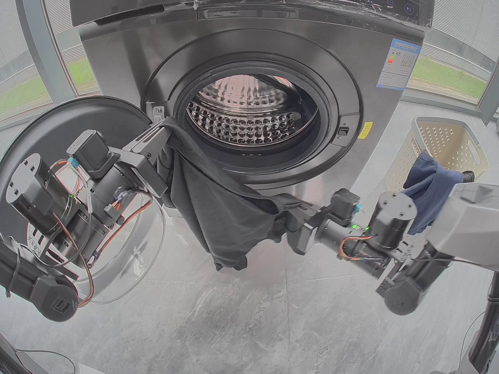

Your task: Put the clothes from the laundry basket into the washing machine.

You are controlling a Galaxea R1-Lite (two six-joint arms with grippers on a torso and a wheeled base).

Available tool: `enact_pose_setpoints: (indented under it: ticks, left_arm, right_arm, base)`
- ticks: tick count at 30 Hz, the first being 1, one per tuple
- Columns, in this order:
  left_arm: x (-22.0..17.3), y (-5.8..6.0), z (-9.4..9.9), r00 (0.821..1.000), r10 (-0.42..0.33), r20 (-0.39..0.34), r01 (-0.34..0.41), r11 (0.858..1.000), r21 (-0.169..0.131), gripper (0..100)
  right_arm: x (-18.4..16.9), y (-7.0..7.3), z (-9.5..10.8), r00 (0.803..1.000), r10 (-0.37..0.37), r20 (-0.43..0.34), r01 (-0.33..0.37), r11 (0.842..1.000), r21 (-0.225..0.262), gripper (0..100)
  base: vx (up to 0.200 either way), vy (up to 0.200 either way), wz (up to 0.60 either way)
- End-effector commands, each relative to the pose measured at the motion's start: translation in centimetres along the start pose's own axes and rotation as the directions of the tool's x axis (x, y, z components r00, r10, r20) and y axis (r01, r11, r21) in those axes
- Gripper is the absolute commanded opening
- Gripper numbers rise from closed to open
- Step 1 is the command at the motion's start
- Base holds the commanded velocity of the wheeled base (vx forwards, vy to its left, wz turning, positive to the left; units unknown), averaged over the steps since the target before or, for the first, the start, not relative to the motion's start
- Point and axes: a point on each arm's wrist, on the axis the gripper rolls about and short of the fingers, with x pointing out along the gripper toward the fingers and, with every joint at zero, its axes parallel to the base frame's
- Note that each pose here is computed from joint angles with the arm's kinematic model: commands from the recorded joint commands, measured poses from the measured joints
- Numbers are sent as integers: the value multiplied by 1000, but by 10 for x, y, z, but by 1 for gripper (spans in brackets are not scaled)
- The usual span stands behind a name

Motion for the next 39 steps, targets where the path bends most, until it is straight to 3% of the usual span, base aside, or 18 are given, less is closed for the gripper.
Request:
enact_pose_setpoints:
  ticks: [1,2,7,10,17,26,39]
  left_arm:
    - [-5,0,-2,1000,3,-18,-3,1000,-2,0]
    - [-9,-1,1,1000,0,-12,0,1000,0,0]
    - [-15,-3,7,1000,-2,-2,2,1000,0,0]
    - [-14,-3,9,1000,-4,6,4,1000,0,0]
    - [-13,-8,22,998,-21,55,21,1000,-2,0]
    - [-10,-9,31,995,-25,96,25,1000,0,0]
    - [-8,-9,29,995,-25,92,25,1000,2,0]
  right_arm:
    - [-55,1,65,993,-29,118,29,1000,2,0]
    - [-61,0,79,986,-37,164,36,999,4,0]
    - [-65,-13,111,954,-98,285,106,994,-12,0]
    - [-67,-21,124,934,-132,332,146,989,-17,0]
    - [-69,-20,146,903,-133,409,156,988,-21,0]
    - [-69,-15,152,892,-134,431,156,988,-15,0]
    - [-71,-14,153,892,-131,432,153,988,-16,0]
  base:
    - [0,0,0]
    - [0,0,0]
    - [0,0,0]
    - [0,0,0]
    - [0,0,0]
    - [0,0,0]
    - [0,0,0]
